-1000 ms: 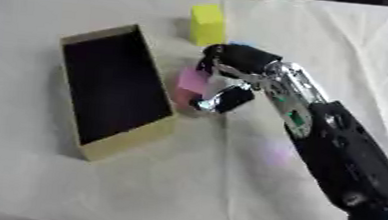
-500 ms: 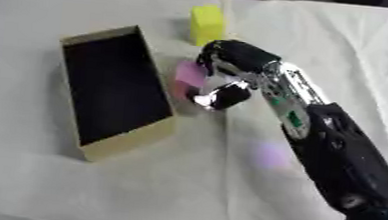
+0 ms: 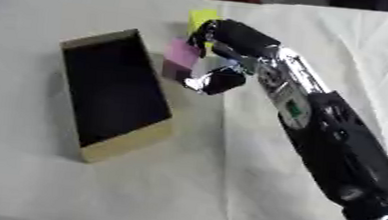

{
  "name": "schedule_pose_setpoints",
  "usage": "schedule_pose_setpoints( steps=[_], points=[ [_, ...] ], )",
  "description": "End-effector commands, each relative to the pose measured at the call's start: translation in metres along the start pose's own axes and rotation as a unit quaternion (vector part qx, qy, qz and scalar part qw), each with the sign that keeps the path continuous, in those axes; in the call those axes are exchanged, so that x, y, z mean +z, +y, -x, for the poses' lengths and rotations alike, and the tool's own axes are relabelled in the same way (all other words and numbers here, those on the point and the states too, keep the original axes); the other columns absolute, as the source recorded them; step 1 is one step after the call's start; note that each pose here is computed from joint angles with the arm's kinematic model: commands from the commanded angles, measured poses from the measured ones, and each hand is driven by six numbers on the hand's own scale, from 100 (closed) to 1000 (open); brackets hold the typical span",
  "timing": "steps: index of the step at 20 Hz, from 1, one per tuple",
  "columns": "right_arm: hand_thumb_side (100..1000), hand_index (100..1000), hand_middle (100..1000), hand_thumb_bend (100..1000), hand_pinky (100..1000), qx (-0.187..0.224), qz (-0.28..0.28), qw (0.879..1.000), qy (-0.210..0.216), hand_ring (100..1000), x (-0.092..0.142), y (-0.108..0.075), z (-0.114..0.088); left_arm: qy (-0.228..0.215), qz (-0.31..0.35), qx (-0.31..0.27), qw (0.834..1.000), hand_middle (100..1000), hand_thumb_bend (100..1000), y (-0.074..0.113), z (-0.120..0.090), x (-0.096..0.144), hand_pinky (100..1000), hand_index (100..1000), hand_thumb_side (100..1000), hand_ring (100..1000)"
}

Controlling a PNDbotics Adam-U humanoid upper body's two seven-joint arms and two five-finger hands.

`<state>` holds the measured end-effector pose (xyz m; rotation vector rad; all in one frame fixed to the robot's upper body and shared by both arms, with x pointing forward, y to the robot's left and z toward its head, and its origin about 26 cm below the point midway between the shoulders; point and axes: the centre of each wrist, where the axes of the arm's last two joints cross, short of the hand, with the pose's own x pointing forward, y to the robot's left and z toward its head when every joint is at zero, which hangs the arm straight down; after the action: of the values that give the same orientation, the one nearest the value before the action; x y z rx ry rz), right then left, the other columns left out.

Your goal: Pick up objects on the table and place them in the box.

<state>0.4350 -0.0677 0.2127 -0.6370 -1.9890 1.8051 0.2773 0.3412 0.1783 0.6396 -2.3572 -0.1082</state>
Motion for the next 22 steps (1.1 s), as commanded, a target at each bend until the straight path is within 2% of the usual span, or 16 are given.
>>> schedule_pose_setpoints(
  steps=[1,5,9,10,12,17,22],
  points=[
    [625,674,481,105,751,0.006,0.048,0.998,-0.035,807,-0.018,-0.035,-0.025,-0.015,0.005,-0.003,1.000,753,100,0.002,-0.006,-0.005,649,819,739,656],
    [618,674,482,111,743,0.007,0.058,0.997,-0.057,802,-0.036,-0.045,-0.049,-0.015,0.006,-0.001,1.000,753,100,0.002,-0.006,-0.005,650,819,738,656],
    [625,673,483,110,734,0.019,0.075,0.995,-0.068,796,-0.048,-0.049,-0.067,-0.016,0.007,0.002,1.000,753,100,0.001,-0.006,-0.006,649,819,740,656],
    [596,673,482,121,732,0.022,0.082,0.994,-0.070,795,-0.051,-0.050,-0.071,-0.016,0.007,0.002,1.000,753,100,0.001,-0.006,-0.006,649,819,740,656],
    [593,673,482,119,731,0.028,0.093,0.993,-0.069,794,-0.056,-0.050,-0.077,-0.017,0.008,0.003,1.000,753,100,0.000,-0.007,-0.006,649,819,739,656],
    [613,673,482,116,728,0.036,0.086,0.994,-0.061,795,-0.067,-0.038,-0.085,-0.017,0.010,0.006,1.000,753,100,-0.001,-0.007,-0.007,649,819,740,655],
    [607,670,479,115,723,0.041,0.082,0.995,-0.032,793,-0.072,-0.023,-0.082,-0.016,0.011,0.008,1.000,753,100,-0.002,-0.007,-0.007,647,819,740,654]
  ],
)
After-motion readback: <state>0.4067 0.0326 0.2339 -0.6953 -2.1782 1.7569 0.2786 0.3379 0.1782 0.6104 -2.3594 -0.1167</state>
